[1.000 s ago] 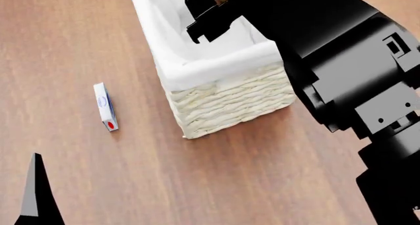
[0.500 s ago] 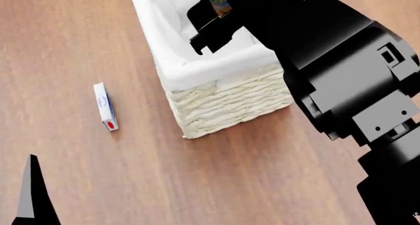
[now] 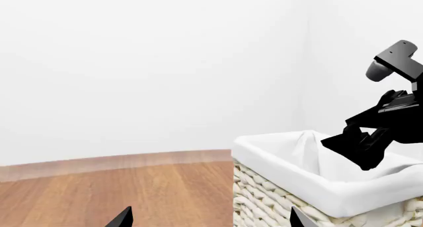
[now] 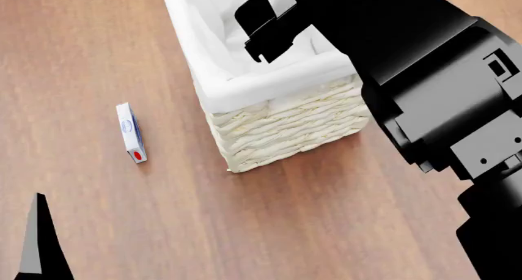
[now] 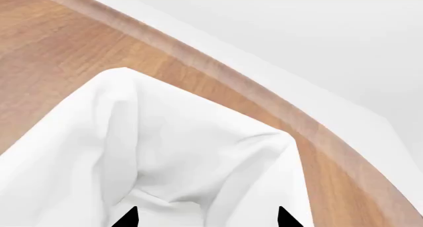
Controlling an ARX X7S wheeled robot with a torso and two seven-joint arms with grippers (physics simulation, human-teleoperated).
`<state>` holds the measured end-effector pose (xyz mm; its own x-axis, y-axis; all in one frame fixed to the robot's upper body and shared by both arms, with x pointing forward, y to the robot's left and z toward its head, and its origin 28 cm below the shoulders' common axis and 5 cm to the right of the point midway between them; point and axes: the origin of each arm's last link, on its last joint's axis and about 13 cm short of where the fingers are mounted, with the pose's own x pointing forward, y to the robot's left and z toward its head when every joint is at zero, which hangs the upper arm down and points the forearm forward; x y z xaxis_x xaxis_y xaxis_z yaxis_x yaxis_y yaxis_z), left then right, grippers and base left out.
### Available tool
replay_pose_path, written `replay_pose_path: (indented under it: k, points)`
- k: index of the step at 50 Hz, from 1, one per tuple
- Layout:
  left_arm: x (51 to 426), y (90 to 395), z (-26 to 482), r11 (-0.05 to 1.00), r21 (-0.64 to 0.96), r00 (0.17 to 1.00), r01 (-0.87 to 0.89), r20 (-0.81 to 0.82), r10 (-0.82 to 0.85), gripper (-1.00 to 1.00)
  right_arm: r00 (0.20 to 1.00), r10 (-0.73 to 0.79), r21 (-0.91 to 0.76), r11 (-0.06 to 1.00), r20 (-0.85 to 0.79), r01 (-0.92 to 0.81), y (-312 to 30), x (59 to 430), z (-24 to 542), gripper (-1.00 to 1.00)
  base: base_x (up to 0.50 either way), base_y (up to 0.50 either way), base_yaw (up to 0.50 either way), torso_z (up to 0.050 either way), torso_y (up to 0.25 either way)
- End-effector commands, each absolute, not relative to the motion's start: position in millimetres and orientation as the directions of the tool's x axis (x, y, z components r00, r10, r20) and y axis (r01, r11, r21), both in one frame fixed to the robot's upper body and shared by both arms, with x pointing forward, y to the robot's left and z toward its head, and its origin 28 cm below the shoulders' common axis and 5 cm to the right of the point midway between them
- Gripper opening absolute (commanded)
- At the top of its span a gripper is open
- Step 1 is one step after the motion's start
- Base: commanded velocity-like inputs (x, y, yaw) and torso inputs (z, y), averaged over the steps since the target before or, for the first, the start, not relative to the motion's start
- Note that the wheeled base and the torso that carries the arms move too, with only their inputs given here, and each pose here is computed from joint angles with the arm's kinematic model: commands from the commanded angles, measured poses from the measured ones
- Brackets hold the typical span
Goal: Pick up the alphabet soup and the cream cheese box, and put them in the basket.
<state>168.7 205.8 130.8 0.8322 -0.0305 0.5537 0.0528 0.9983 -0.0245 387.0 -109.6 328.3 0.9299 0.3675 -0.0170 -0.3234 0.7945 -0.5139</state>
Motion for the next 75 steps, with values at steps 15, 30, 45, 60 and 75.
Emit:
replay_pose_path:
  k: [15,30,45,60,75]
  points:
    - [172,202,133,0.997,-0.02,0.833,0.072,0.551,-0.049,1.0,0.872,0.333,-0.532,0.841,0.359,-0.102,-121,320,376,1.0,0.0,0.0,0.0,0.0,0.0]
    - [175,195,132,0.994,-0.016,0.837,0.104,0.541,-0.079,1.0,0.75,0.277,-0.496,0.865,0.601,0.079,-116,233,269,1.0,0.0,0.0,0.0,0.0,0.0]
    - [174,193,134,0.995,-0.004,0.829,0.103,0.554,-0.083,1.0,0.724,0.147,-0.336,0.934,0.674,0.123,-121,187,225,1.0,0.0,0.0,0.0,0.0,0.0]
    - [195,194,130,0.994,0.0,0.845,0.107,0.527,-0.091,1.0,0.744,0.128,-0.336,0.932,0.656,0.135,-119,182,210,1.0,0.0,0.0,0.0,0.0,0.0]
    - [256,188,122,0.993,0.009,0.878,0.116,0.467,-0.107,1.0,0.757,0.138,-0.338,0.934,0.639,0.115,-116,176,202,1.0,0.0,0.0,0.0,0.0,0.0]
